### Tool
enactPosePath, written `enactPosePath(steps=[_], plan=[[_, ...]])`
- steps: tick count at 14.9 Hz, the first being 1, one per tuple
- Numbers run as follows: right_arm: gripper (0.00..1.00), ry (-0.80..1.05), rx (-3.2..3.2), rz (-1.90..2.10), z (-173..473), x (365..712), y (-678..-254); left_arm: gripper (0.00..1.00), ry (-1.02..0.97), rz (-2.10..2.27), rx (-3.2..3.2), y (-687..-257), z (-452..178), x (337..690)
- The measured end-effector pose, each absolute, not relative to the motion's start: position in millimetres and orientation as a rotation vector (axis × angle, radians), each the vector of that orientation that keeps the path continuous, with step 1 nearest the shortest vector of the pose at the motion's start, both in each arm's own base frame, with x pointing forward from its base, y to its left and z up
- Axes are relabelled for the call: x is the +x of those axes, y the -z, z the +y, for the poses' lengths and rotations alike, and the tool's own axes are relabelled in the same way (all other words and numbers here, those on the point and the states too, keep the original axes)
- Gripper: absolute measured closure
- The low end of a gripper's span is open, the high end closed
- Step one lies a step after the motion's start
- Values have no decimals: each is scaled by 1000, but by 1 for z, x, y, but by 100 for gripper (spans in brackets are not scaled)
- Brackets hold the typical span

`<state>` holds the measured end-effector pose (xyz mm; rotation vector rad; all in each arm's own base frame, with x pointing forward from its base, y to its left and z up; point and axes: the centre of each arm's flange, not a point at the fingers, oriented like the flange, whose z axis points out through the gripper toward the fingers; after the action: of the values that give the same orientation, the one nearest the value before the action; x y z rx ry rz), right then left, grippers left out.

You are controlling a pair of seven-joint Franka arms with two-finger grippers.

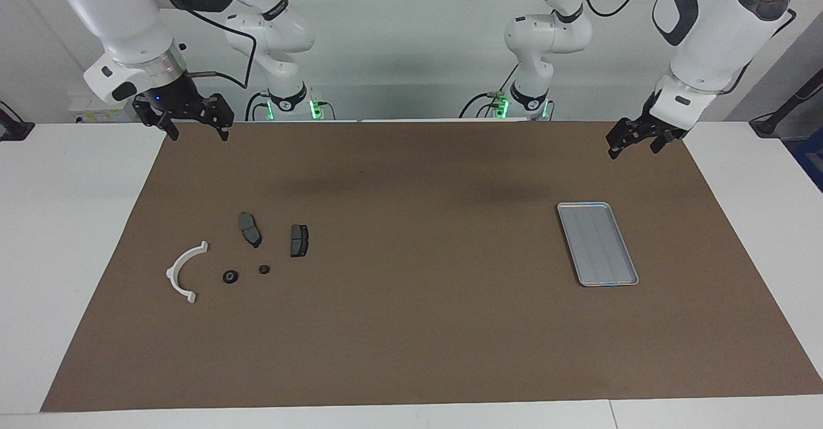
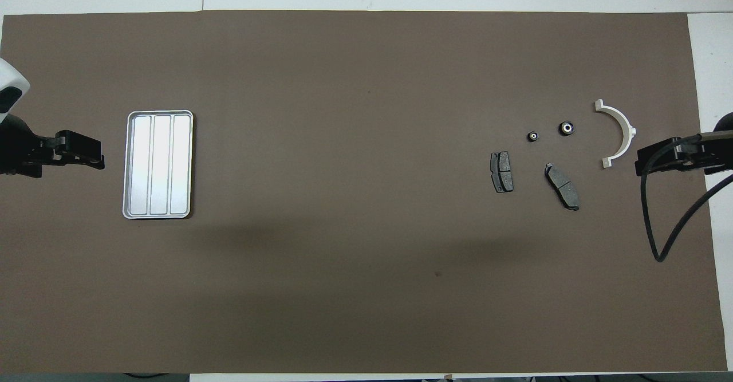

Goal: Pick bearing gear from pile to tray

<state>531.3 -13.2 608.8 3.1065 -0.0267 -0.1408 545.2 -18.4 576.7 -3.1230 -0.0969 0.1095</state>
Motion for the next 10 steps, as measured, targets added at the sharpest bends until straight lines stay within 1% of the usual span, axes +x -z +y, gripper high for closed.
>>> enactPosePath(steps=[7, 10], plan=[[0, 139, 3133, -69, -27, 531, -608, 0, -109, -97, -3123, -577, -18, 545], [0, 70, 3162, -78, -43, 542, -602, 0, -109, -97, -3123, -577, -18, 545]])
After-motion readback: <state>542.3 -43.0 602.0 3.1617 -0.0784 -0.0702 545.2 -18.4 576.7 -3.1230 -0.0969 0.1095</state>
